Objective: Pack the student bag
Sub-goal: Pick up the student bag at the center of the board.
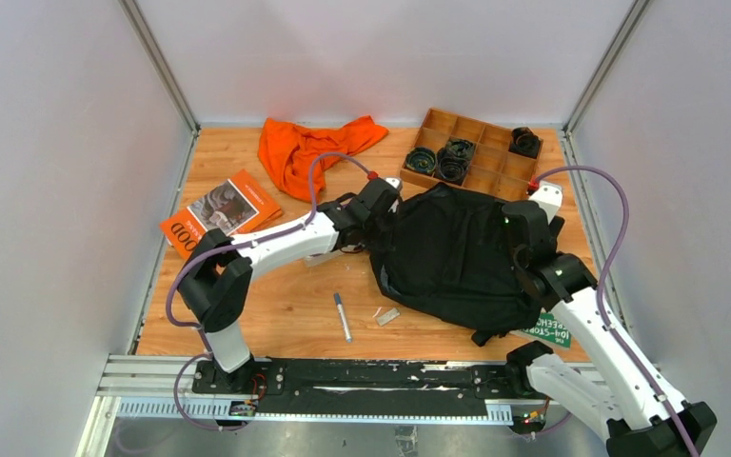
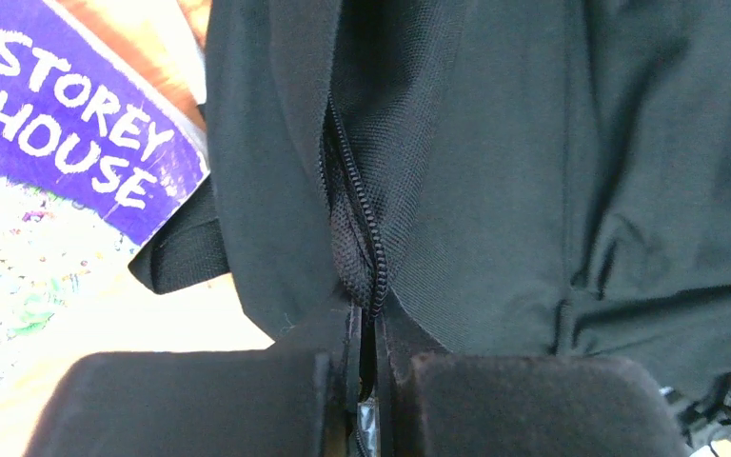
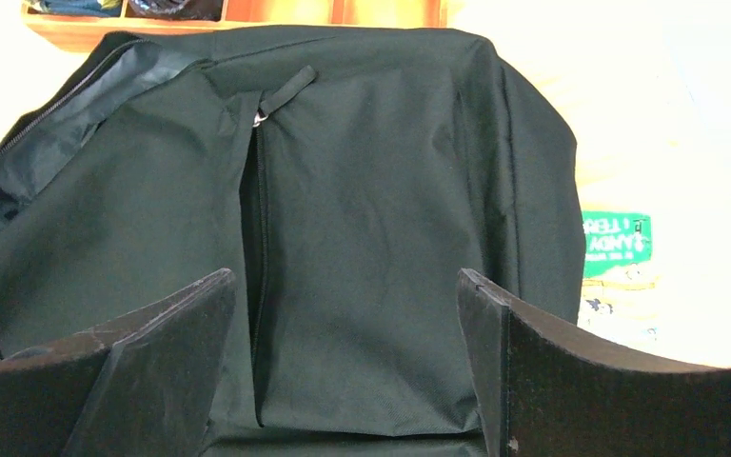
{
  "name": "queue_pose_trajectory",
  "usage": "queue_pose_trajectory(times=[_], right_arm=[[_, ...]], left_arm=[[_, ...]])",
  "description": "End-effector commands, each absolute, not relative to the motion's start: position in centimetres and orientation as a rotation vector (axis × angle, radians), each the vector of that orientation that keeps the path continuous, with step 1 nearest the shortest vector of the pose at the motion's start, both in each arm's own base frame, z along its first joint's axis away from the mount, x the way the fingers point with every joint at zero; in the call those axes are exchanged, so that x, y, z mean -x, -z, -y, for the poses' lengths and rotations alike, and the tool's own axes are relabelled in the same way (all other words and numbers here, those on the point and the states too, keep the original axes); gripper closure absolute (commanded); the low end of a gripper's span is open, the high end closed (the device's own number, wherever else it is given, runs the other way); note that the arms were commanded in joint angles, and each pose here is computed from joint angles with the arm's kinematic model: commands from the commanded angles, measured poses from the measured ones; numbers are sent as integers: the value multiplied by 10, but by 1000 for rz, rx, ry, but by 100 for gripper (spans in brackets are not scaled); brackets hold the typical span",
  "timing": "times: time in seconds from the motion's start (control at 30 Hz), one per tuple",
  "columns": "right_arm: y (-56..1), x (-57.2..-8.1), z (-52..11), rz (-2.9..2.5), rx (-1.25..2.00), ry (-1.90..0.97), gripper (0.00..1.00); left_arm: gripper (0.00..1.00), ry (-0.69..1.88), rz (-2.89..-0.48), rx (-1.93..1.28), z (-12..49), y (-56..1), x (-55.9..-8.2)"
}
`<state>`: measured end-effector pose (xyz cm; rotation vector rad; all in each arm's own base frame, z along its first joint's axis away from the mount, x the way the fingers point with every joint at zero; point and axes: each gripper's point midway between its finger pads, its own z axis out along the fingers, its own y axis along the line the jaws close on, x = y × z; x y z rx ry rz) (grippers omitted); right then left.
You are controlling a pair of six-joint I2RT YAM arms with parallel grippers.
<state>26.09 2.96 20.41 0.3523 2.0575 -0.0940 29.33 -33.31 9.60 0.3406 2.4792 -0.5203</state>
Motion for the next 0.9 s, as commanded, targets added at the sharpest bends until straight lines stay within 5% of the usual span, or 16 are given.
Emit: queue_pose_trajectory(times=[0.0, 0.33, 0.5, 0.7, 0.87], right_arm=[[-205, -261, -42, -2093, -267, 58, 11], [-233, -250, -51, -2062, -131, -29, 14], [-209, -243, -46, -2171, -179, -21, 14], [-180, -257, -80, -2291, -321, -498, 16], [-157, -280, -89, -2276, -400, -628, 23]], left_arm=[[100, 641, -2374, -384, 354, -155, -301], [100, 873, -2129, -423, 389, -281, -313], [100, 864, -2129, -442, 393, -279, -318], [100, 894, -2159, -456, 397, -266, -314], [100, 929, -2151, -482, 400, -265, -309]])
